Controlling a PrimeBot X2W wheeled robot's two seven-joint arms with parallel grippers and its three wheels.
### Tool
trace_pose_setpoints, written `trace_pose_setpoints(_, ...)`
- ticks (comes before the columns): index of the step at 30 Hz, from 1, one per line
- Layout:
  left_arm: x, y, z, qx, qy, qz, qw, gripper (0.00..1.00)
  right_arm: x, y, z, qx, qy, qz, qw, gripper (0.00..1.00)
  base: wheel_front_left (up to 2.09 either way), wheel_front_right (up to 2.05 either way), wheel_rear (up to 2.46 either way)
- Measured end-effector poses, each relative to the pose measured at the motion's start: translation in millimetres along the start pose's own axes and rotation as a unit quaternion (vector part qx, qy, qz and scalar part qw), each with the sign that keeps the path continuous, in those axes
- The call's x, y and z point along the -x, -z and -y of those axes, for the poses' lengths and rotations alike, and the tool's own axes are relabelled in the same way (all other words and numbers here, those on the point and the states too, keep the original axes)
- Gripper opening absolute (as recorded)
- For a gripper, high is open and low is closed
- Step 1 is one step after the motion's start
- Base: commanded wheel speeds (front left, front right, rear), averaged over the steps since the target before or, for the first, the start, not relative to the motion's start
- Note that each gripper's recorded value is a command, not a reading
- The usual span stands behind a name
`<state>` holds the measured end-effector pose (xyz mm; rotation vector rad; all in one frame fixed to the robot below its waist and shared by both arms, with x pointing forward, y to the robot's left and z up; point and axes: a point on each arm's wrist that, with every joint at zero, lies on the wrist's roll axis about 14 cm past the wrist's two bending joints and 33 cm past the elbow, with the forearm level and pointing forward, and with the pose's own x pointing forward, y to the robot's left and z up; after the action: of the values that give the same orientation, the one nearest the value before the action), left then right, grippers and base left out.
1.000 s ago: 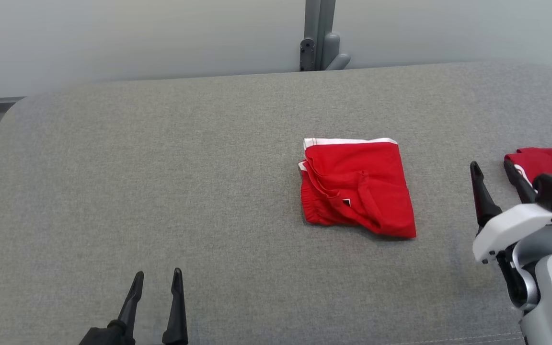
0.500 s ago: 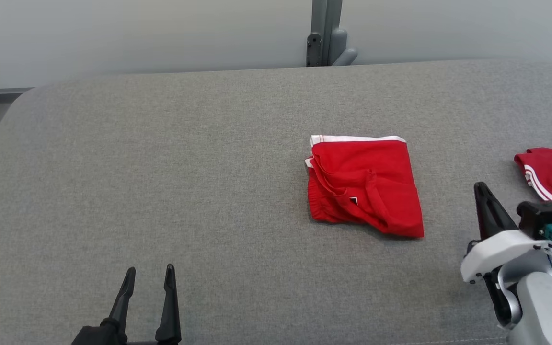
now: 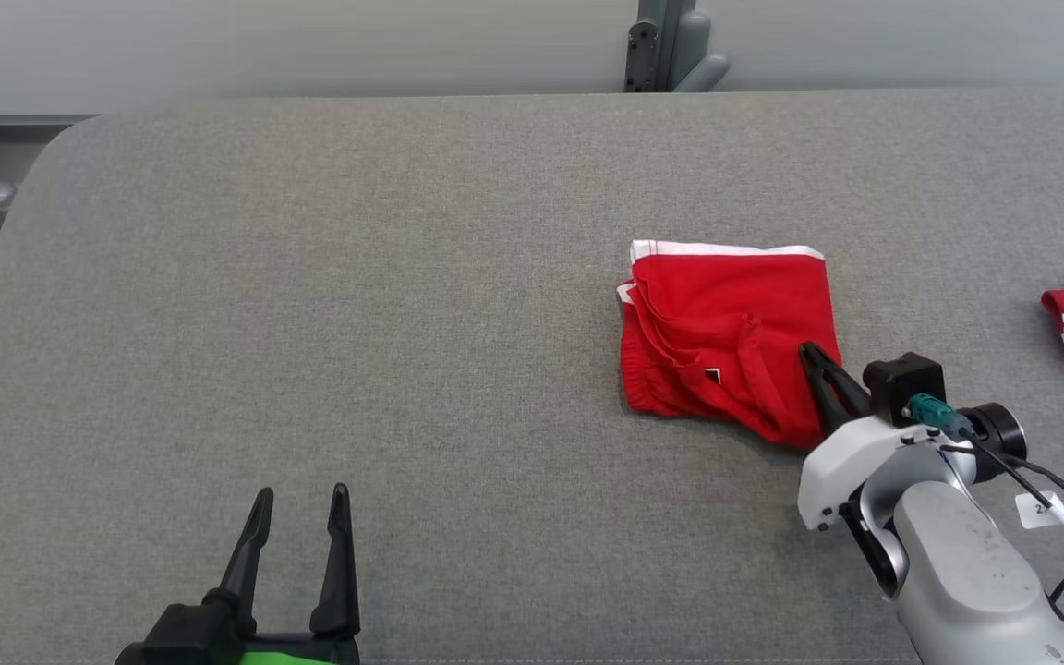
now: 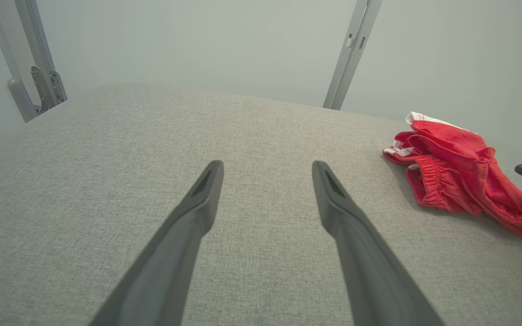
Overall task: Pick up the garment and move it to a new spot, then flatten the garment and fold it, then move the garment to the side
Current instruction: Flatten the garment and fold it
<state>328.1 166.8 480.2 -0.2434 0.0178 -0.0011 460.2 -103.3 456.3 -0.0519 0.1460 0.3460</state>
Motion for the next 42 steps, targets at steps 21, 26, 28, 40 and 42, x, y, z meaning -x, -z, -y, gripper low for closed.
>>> trace_pose_setpoints(21, 4.7, 2.0, -10.7, 0.006, -0.023, -0.003, 1.000, 1.00, -13.8, 18.0, -86.3, 0.023, -0.118, -0.034, 0.992, 0.00, 0.00, 0.00, 0.00)
trace_pose_setpoints(26, 9.9, -1.0, -13.9, 0.007, -0.031, 0.002, 1.000, 1.00, -9.7, 17.4, -104.9, 0.022, -0.141, -0.036, 0.989, 0.00, 0.00, 0.00, 0.00)
trace_pose_setpoints(28, 12.4, -2.6, -15.1, 0.009, -0.034, 0.005, 0.999, 1.00, -7.7, 15.7, -109.7, 0.021, -0.146, -0.034, 0.989, 0.00, 0.00, 0.00, 0.00)
trace_pose_setpoints(40, 37.1, -6.4, -23.5, 0.013, -0.053, 0.016, 0.998, 1.00, 24.9, -34.0, -69.7, 0.012, -0.086, 0.061, 0.994, 0.82, 0.00, 0.00, 0.00)
trace_pose_setpoints(42, 37.8, -6.3, -21.7, 0.008, -0.046, 0.016, 0.999, 1.00, 37.3, -40.0, -48.0, 0.020, -0.056, 0.077, 0.995, 1.00, 0.00, 0.00, 0.00)
